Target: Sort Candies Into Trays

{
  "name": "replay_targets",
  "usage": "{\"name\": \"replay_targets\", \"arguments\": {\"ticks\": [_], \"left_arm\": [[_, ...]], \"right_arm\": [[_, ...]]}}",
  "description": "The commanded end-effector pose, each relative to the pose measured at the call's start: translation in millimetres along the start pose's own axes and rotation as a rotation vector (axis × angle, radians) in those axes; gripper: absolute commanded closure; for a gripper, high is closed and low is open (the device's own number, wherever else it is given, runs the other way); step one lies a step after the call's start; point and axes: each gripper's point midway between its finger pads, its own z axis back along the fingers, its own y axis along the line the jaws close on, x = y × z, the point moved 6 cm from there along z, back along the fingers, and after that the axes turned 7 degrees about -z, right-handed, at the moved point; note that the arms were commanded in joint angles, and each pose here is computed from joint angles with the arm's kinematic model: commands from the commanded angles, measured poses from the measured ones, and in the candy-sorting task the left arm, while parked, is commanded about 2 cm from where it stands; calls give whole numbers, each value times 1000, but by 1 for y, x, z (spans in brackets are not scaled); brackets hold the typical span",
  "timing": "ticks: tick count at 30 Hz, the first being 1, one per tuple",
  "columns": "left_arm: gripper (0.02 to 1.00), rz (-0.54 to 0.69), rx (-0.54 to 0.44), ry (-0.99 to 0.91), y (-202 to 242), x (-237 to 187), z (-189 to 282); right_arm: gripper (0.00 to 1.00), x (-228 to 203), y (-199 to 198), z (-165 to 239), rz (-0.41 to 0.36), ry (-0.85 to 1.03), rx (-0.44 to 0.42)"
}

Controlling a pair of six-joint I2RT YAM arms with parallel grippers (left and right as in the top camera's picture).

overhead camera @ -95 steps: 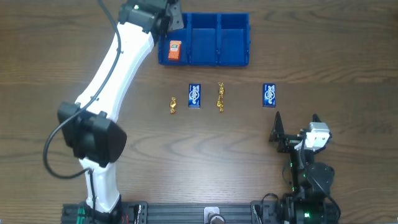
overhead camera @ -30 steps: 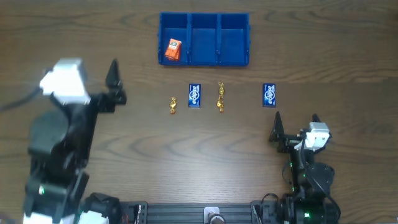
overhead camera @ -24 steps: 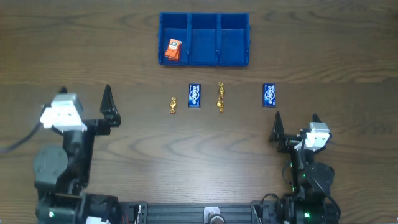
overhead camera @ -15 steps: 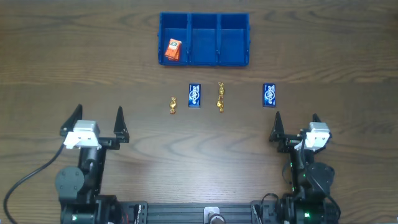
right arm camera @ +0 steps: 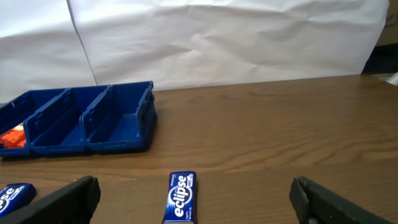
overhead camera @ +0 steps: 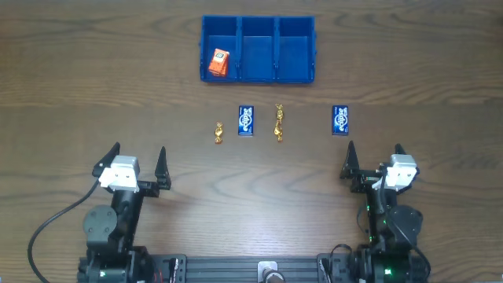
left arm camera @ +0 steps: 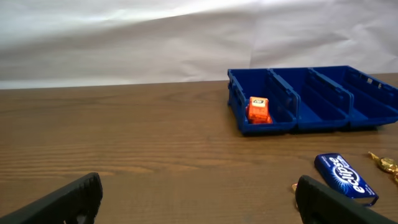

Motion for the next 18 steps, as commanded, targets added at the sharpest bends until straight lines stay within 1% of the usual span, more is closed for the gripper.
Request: {"name": "replay_targets", "arguments": {"ticks": [1, 9, 10, 12, 18], "left_arm": [[23, -4, -27, 41, -4, -12, -1], [20, -5, -27, 41, -4, -12, -1], [20, -5, -27, 41, -4, -12, -1], [20, -5, -27, 41, -4, -12, -1], [20, -5, -27, 41, -4, -12, -1]], "right_arm": [[3, -1, 0, 0, 9, 3, 1], [3, -1, 0, 0, 9, 3, 1], [3, -1, -1, 0, 10, 2, -3], [3, 1, -6, 1, 10, -11, -54], [3, 1, -6, 1, 10, -11, -53]]}}
